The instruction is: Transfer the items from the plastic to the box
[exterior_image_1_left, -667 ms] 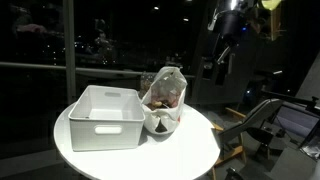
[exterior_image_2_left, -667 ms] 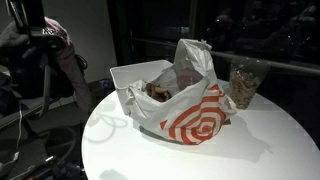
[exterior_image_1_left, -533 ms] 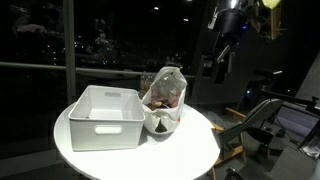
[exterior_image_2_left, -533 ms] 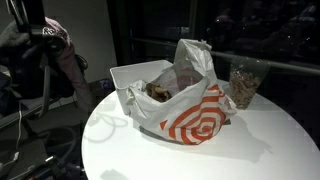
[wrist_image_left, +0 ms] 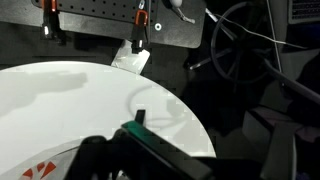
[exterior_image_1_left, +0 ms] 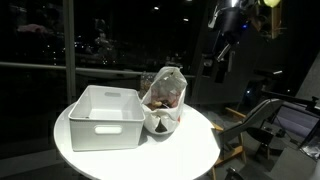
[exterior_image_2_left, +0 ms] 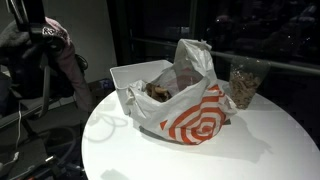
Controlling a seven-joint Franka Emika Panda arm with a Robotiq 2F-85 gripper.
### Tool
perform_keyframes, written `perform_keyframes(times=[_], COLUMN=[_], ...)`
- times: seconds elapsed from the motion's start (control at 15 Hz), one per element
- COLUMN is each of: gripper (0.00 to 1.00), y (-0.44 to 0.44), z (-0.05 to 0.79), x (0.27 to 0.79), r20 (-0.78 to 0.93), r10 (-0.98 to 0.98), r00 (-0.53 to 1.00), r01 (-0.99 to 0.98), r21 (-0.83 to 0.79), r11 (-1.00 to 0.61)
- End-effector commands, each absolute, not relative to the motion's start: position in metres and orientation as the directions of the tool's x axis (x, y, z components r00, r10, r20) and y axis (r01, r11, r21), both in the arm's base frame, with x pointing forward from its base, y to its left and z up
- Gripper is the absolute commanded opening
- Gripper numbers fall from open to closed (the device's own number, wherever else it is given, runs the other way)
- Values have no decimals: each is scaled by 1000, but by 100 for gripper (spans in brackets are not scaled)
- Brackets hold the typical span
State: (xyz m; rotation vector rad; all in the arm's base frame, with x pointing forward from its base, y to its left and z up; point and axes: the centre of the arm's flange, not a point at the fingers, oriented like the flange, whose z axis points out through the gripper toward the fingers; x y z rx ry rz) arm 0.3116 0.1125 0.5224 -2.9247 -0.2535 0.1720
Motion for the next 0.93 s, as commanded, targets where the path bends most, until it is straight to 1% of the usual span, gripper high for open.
perform_keyframes(times=[0.0,0.2,0.33,0.6,0.87], gripper=[100,100,100,100,100], y=[112,132,137,137,120], z=[522,520,520,521,497], x=[312,340,359,414,481], r20=[-98,-114,-122,-109,-41], r10=[181,234,251,225,142], r00=[979,966,960,968,989], r01=[158,205,225,206,136], r21=[-208,-218,-194,-163,-121], r11=[-965,-954,-955,-965,-983])
